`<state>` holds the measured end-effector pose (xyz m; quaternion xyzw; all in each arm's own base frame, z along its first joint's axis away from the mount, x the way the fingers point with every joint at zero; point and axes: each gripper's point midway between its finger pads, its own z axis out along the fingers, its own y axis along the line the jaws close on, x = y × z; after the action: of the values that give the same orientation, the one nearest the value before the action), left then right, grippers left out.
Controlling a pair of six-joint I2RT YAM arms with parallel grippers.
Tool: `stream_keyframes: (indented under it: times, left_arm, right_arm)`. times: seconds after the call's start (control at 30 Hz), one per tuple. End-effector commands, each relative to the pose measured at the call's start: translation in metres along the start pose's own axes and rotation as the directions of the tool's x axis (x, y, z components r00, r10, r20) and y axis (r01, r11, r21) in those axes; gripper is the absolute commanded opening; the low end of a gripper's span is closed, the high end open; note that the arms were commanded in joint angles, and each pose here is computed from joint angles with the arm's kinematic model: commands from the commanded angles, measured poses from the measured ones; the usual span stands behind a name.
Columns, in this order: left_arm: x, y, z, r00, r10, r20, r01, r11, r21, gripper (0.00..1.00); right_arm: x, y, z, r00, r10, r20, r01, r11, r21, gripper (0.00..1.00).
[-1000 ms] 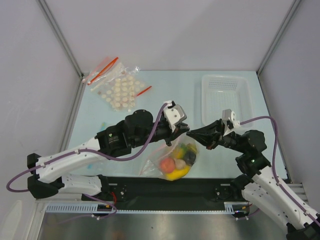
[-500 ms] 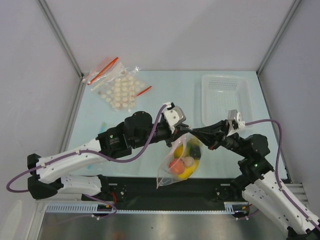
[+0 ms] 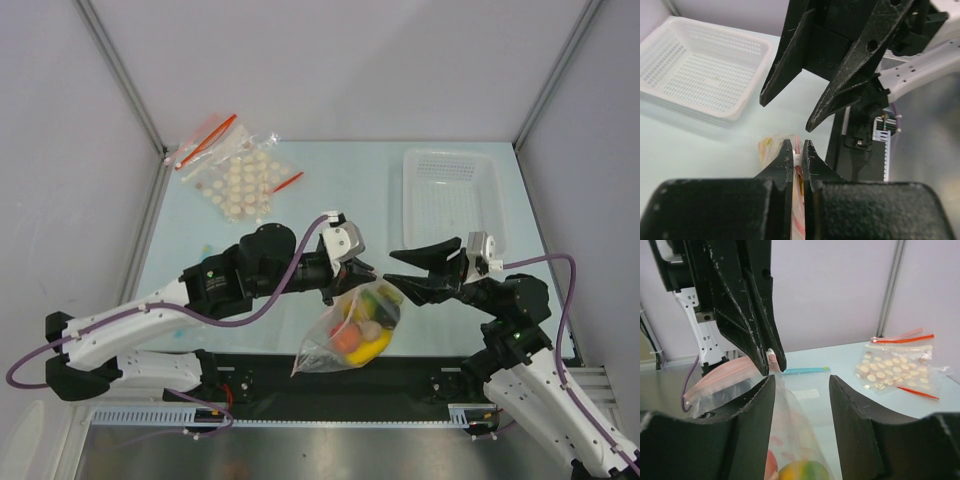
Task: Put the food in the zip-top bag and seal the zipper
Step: Zip the zipper food storage bag at the center of the board.
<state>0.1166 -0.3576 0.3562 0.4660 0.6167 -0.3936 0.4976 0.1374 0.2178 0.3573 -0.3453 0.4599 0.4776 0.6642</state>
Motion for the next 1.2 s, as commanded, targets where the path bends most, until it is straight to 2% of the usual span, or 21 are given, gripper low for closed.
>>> stream_keyframes:
  times: [0.0, 0.2, 0.4, 0.67, 0.83, 0.97, 1.17]
  left_arm:
    - [-0.044, -0.024, -0.023, 0.994, -0.024, 0.107, 0.012, 0.994, 0.111, 0.00]
    - [-0.053, -0.032, -0.029, 0.992, -0.043, 0.119, 0.025, 0.989, 0.149, 0.00]
    - [-0.049, -0.035, -0.022, 0.995, -0.051, 0.085, 0.035, 0.984, 0.173, 0.00]
    - [-0.041, -0.033, -0.010, 0.997, -0.048, 0.056, 0.038, 0.985, 0.168, 0.00]
    - [-0.035, -0.032, -0.005, 0.999, -0.040, 0.036, 0.033, 0.986, 0.162, 0.00]
    - [-0.033, -0.029, -0.004, 0.999, -0.034, 0.033, 0.029, 0.989, 0.148, 0.00]
    - [-0.035, -0.027, -0.011, 0.999, -0.030, 0.042, 0.025, 0.991, 0.132, 0.00]
  right_arm:
    - [-0.011, 0.021, -0.001, 0.996, -0.080, 0.029, 0.083, 0.989, -0.119, 0.53]
    - [-0.010, 0.038, -0.001, 0.996, -0.093, 0.020, 0.095, 0.971, -0.219, 0.55]
    - [-0.005, 0.050, 0.003, 0.997, -0.076, -0.010, 0.069, 0.951, -0.302, 0.53]
    - [-0.004, 0.051, 0.007, 0.998, -0.053, -0.025, 0.043, 0.952, -0.303, 0.47]
    - [-0.005, 0.051, 0.008, 0.999, -0.041, -0.029, 0.030, 0.953, -0.300, 0.30]
    - [-0.005, 0.050, 0.010, 0.998, -0.040, -0.038, 0.027, 0.954, -0.298, 0.01]
    - [-0.005, 0.044, 0.011, 0.999, -0.030, -0.036, 0.020, 0.967, -0.255, 0.00]
